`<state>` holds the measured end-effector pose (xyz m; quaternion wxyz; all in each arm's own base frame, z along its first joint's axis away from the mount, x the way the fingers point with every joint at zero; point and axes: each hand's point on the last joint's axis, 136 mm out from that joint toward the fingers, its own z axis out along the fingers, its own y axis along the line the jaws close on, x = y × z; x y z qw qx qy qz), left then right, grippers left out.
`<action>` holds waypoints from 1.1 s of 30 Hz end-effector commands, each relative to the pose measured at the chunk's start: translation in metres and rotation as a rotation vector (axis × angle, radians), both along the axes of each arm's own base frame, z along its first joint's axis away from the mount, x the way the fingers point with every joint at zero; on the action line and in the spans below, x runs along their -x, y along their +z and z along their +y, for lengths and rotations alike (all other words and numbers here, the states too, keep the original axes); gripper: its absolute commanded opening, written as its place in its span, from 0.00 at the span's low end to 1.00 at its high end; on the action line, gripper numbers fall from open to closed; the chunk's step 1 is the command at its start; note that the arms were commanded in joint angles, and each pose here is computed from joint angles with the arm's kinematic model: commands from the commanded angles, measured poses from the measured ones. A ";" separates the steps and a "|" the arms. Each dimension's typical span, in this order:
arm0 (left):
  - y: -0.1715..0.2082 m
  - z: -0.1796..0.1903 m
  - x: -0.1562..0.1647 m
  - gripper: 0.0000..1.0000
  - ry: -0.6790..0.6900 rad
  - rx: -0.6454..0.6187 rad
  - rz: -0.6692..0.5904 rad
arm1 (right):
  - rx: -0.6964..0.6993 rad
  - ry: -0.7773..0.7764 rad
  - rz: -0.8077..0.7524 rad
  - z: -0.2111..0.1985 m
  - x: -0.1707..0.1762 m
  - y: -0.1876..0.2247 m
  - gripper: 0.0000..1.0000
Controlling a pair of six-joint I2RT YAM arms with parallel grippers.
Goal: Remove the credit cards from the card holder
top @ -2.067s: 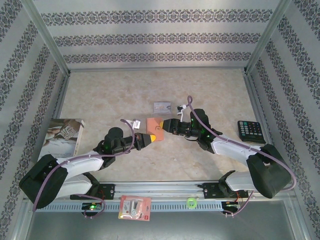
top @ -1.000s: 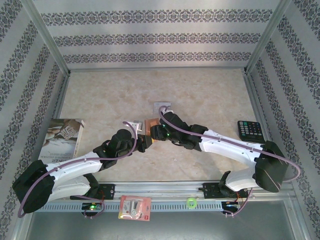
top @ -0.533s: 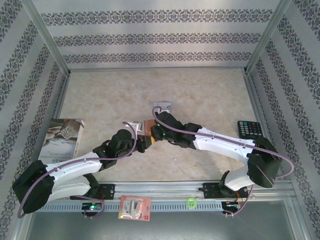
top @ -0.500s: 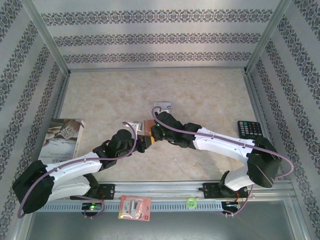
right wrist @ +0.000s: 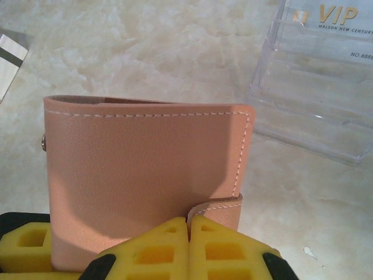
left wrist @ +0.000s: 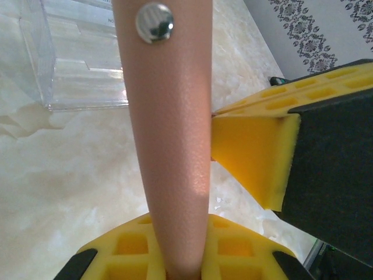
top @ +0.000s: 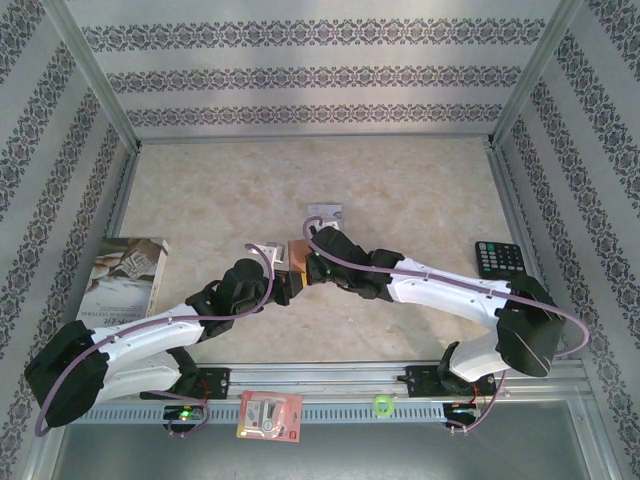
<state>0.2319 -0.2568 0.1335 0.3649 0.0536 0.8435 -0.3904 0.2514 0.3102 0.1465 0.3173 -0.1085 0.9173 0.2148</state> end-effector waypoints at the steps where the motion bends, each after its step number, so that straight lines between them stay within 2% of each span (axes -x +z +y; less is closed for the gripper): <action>1: 0.028 -0.012 0.003 0.00 -0.034 0.109 -0.064 | 0.175 -0.139 0.004 -0.057 -0.010 -0.035 0.00; 8: 0.010 -0.015 0.003 0.00 -0.034 0.104 -0.004 | 0.159 -0.171 0.028 -0.075 -0.004 -0.042 0.00; 11: -0.005 -0.020 0.006 0.00 -0.055 0.076 0.068 | 0.114 -0.131 0.039 -0.073 0.004 -0.038 0.00; 13: -0.021 -0.021 0.011 0.22 -0.074 0.038 0.129 | 0.090 -0.109 0.049 -0.074 0.012 -0.036 0.00; 15: -0.036 -0.018 0.013 0.39 -0.070 -0.004 0.194 | 0.068 -0.086 0.087 -0.074 0.021 -0.041 0.00; 16: -0.043 -0.016 0.014 0.44 -0.071 -0.028 0.233 | 0.062 -0.079 0.110 -0.075 0.027 -0.046 0.00; 23: -0.093 -0.012 0.030 0.51 -0.130 -0.142 0.460 | 0.061 -0.080 0.213 -0.083 0.050 -0.076 0.00; 27: -0.089 -0.010 0.025 0.57 -0.123 -0.130 0.452 | 0.032 -0.075 0.223 -0.078 0.053 -0.074 0.00; 31: -0.055 -0.001 0.011 0.67 -0.072 -0.109 0.321 | -0.032 -0.008 0.189 -0.055 0.050 -0.048 0.00; 33: -0.038 0.007 0.006 0.69 -0.045 -0.120 0.266 | -0.074 0.045 0.177 -0.039 0.049 -0.033 0.00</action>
